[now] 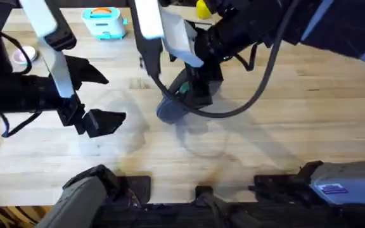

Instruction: Unzip the bag, pick up the pens from the table one at a time and place them inside, then zip the bag closed.

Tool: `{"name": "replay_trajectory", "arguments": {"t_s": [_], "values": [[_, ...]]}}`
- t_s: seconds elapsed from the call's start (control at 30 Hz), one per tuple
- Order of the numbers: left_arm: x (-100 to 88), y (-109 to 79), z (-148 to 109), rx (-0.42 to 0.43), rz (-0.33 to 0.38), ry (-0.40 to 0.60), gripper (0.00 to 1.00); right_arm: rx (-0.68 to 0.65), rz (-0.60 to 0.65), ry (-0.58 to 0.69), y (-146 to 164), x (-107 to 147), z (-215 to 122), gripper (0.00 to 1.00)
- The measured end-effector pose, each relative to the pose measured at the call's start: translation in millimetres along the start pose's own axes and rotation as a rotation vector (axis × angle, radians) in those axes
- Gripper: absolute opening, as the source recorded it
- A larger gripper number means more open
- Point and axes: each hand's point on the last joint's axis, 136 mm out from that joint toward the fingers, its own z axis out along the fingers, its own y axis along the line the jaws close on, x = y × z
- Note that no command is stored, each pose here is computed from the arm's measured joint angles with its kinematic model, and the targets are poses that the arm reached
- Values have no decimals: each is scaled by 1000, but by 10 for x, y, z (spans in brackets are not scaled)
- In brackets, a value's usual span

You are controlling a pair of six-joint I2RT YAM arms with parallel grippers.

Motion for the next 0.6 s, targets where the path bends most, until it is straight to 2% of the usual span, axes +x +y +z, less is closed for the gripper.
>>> {"name": "replay_trajectory", "arguments": {"t_s": [0.27,0.6], "values": [[20,43,142,89,36,-47,993,-19,165,-56,10,-109,-3,995],[64,69,249,152,20,-71,993,-31,204,-55,35,-104,-3,995]]}}
